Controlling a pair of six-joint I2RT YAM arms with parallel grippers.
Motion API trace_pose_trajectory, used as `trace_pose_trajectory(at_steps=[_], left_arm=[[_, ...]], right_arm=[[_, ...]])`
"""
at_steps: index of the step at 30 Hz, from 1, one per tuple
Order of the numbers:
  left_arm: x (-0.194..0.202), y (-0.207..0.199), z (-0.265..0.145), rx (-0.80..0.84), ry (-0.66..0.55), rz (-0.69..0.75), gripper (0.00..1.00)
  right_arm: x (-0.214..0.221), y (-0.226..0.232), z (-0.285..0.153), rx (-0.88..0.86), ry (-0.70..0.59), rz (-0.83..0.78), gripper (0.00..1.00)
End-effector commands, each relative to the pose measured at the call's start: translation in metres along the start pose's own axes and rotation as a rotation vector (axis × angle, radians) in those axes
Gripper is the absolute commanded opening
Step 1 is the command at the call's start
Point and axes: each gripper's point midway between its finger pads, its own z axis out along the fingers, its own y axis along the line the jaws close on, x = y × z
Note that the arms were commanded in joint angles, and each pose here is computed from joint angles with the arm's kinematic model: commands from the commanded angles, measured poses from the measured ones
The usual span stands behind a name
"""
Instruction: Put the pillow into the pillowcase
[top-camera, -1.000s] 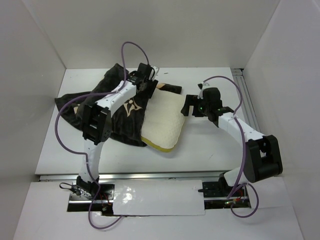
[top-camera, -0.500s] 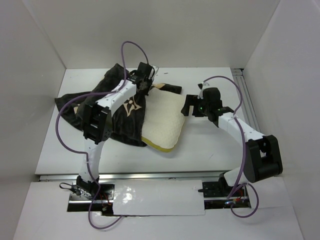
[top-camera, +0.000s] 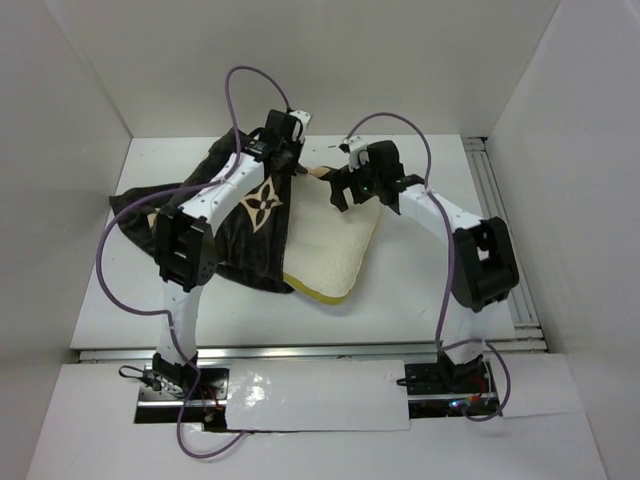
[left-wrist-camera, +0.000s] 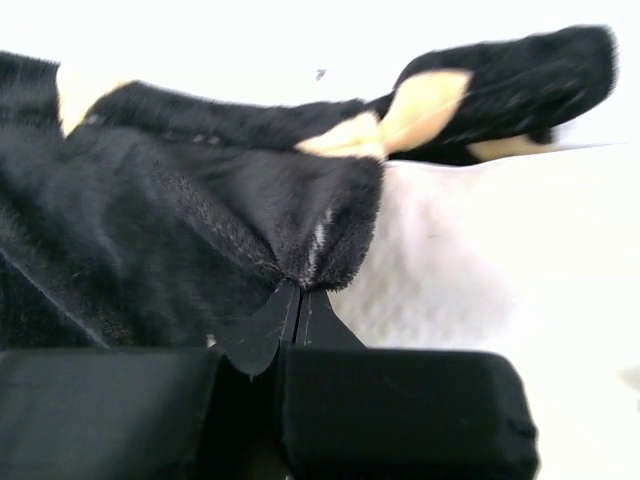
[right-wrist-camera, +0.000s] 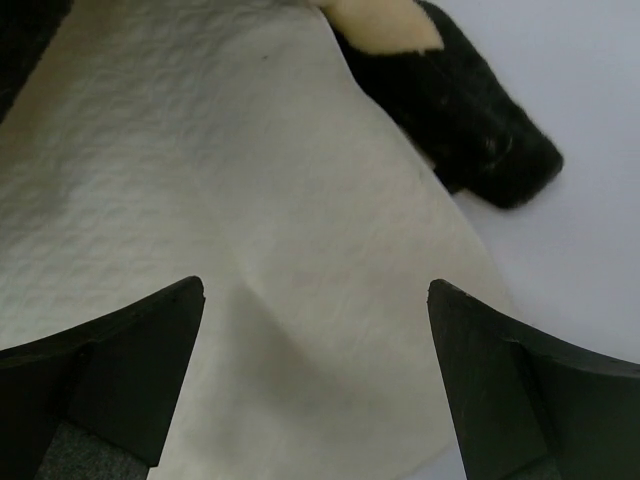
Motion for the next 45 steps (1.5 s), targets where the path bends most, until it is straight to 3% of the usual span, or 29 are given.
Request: trace_pose_trajectory(at_steps=[1,4,7,9,10,11,12,15,18,19,20,22,23,25,29,36,39,45], left_arm=[[-0.054,-0.015,-0.033,0.021,-0.164,-0.003,0.0],[-0.054,-0.02,-0.034,0.029,-0.165,0.003,0.0],[-0.054,-0.02,-0.031,0.02,-0.163,-0.007,0.0],[-0.055,-0.024,-0.029,0.018,-0.166,-0.002,0.0],[-0.059,-0.024,-0.031,0.018,-0.176,-0.003,0.0],[-0.056,-0.025,-0.027,0.019,-0.167,-0.011,0.0],[-0.056,-0.031,-0.028,0.026,-0.168,-0.006,0.0],[-0.068,-0.035,-0.041,0.061,-0.199,-0.017,0.0],[-0.083,-0.051,-0.068,0.122,-0.248,-0.027,0.0],[-0.085,-0.058,-0.076,0.144,-0.254,-0.033,0.0],[-0.095,-0.058,-0.097,0.163,-0.288,-0.057,0.0],[-0.1,-0.069,-0.119,0.224,-0.312,-0.066,0.0],[-0.104,-0.077,-0.143,0.264,-0.338,-0.069,0.0],[-0.104,-0.096,-0.169,0.314,-0.359,-0.063,0.0],[-0.11,-0.123,-0.231,0.404,-0.447,-0.054,0.0],[-0.099,-0.175,-0.31,0.589,-0.485,-0.027,0.0],[-0.08,-0.197,-0.309,0.625,-0.433,-0.013,0.0],[-0.053,-0.217,-0.256,0.561,-0.269,0.002,0.0]], right_arm=[[0.023,-0.022,0.02,-0.057,0.077,-0.064,1.0],[0.055,0.0,0.035,-0.262,0.147,-0.014,1.0],[0.07,0.022,0.044,-0.464,0.168,-0.009,0.89],[0.075,0.045,0.048,-0.578,0.171,-0.001,0.77],[0.091,0.052,0.053,-0.61,0.224,0.018,0.67],[0.083,0.06,0.058,-0.629,0.218,-0.019,0.49],[0.086,0.059,0.065,-0.603,0.239,-0.031,0.0],[0.068,0.06,0.073,-0.533,0.196,-0.032,0.0],[0.017,0.071,0.054,-0.379,0.023,-0.107,0.0],[-0.053,0.077,0.022,-0.315,-0.212,-0.187,0.0],[-0.036,0.096,0.012,-0.302,-0.231,-0.178,0.0],[-0.066,0.099,-0.02,-0.196,-0.403,-0.186,0.0],[-0.086,0.112,-0.055,-0.189,-0.564,-0.182,0.0],[-0.111,0.114,-0.102,-0.126,-0.738,-0.17,0.0],[-0.115,0.131,-0.15,-0.139,-0.963,-0.128,0.0],[-0.114,0.149,-0.168,-0.142,-1.12,-0.071,0.0],[-0.122,0.162,-0.183,-0.186,-1.204,-0.083,0.0],[-0.125,0.182,-0.22,-0.182,-1.307,-0.162,0.0]])
